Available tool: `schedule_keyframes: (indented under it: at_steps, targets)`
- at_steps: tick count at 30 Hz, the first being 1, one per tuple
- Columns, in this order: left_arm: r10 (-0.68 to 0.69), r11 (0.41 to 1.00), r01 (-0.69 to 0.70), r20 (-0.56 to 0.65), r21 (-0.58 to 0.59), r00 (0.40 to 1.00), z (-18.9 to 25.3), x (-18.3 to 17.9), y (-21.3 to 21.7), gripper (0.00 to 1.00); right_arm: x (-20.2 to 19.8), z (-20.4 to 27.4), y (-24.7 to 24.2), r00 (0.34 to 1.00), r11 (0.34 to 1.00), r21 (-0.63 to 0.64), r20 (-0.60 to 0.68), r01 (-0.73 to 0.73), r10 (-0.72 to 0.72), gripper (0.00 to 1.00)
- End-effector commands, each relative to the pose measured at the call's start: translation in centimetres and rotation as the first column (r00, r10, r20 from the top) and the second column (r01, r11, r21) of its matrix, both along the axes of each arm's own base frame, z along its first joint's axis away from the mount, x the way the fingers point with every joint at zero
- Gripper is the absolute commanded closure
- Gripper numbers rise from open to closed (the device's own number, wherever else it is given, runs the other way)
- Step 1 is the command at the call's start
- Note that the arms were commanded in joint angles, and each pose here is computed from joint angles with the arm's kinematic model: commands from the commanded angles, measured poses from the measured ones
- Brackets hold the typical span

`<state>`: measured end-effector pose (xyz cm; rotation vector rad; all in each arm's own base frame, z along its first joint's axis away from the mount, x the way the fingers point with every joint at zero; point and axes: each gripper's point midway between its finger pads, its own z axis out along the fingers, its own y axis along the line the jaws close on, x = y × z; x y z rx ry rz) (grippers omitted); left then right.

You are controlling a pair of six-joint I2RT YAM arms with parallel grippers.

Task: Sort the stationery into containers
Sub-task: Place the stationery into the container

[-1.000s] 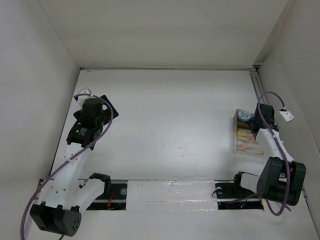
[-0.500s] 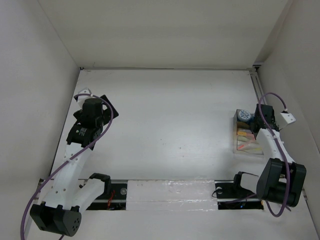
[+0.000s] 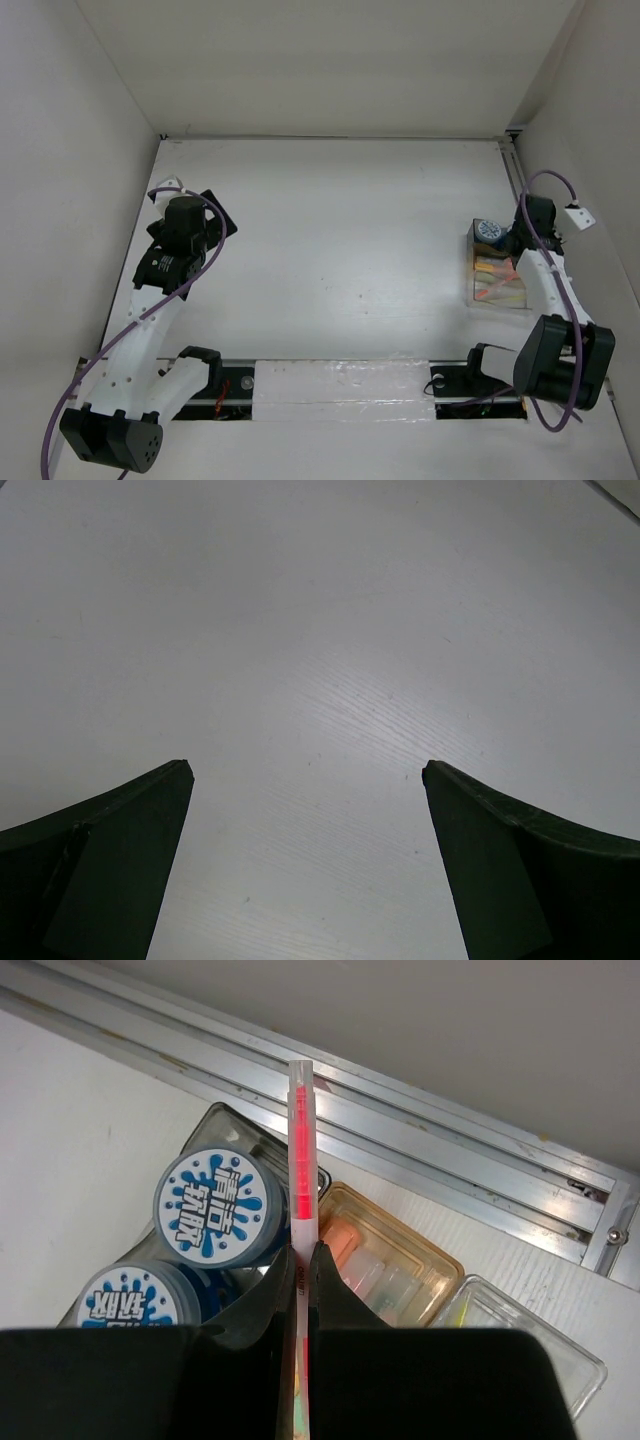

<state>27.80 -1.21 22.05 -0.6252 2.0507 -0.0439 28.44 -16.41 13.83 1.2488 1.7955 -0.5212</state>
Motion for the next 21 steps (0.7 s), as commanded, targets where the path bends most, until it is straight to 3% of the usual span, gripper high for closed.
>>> schedule_keyframes:
  at_steps: [1, 21]
  targets:
    - [-0.015, 1.000, 0.015, 0.060, -0.004, 0.998, 1.8, 0.4, -0.2, 0.00, 0.6, 0.0, -0.8, 0.999, 0.999, -0.021, -0.020, 0.032, -0.032, 1.00]
    - [-0.023, 1.000, 0.023, 0.059, -0.009, 0.998, 1.7, 0.4, -0.4, 0.00, -2.0, -2.7, -1.4, 0.984, 0.988, -0.021, -0.096, 0.152, -0.153, 1.00]
